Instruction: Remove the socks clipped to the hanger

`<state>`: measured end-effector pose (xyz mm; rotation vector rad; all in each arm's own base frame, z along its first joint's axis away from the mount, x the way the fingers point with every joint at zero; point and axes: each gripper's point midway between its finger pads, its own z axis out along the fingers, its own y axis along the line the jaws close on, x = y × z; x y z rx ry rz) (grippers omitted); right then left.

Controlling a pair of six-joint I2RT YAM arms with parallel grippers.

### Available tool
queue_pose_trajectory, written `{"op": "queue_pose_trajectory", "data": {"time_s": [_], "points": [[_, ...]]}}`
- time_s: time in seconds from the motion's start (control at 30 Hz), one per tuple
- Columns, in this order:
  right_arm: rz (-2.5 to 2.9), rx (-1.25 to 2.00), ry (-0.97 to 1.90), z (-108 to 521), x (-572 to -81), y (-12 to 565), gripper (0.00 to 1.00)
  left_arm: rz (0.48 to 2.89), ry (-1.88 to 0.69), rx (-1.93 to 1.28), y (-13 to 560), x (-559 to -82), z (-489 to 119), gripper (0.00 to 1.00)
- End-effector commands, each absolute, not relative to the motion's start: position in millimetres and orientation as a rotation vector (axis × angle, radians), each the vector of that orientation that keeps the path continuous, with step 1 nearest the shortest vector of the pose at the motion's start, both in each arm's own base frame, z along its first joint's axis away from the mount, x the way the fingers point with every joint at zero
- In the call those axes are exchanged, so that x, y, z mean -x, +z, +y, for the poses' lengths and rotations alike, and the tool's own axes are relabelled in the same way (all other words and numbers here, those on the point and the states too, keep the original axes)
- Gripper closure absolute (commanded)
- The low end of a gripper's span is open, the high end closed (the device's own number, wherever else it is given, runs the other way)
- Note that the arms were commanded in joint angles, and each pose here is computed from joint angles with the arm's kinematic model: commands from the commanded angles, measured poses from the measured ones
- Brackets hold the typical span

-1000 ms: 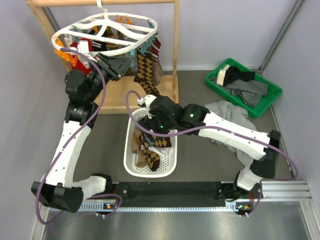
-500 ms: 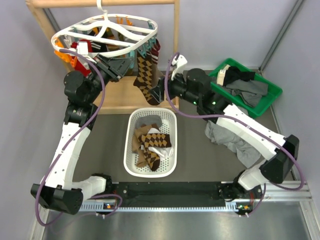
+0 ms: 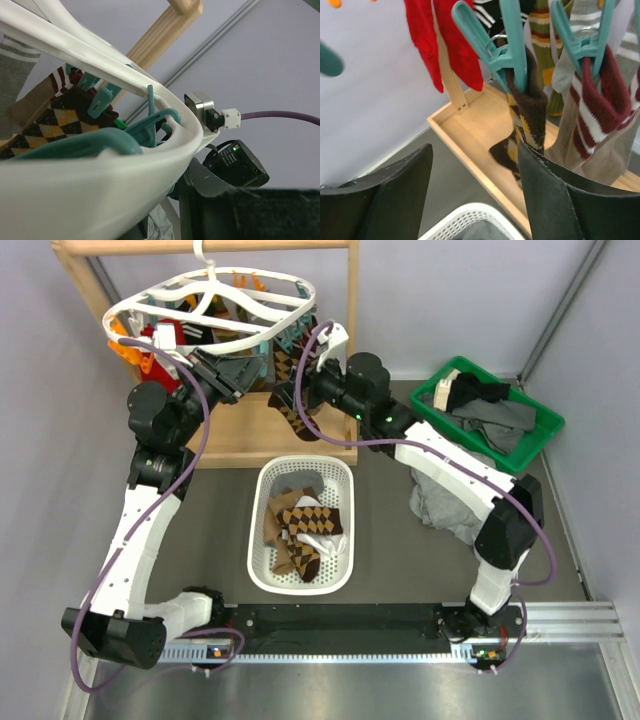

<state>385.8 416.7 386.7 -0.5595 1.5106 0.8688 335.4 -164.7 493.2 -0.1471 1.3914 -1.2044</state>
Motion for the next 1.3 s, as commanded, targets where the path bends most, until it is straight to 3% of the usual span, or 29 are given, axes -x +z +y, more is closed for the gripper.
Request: {"op": "queue_pose_trajectory", "data": {"time_s": [0.0,0.73,1.27], "points": [[1.384,0.486,0.827,410,-401,431,0.31,1.445,-1.214,0.199,478,-342,-163,0.79],[1.393,0.446,0.744,388,-402,441,0.32,1.451,-1.182,0.198,480,-339,-159,0.78],[1.370,0.410,0.676,374,-406,454,0.25,1.448,-1.170,0.198,482,-338,-158,0.78]]}}
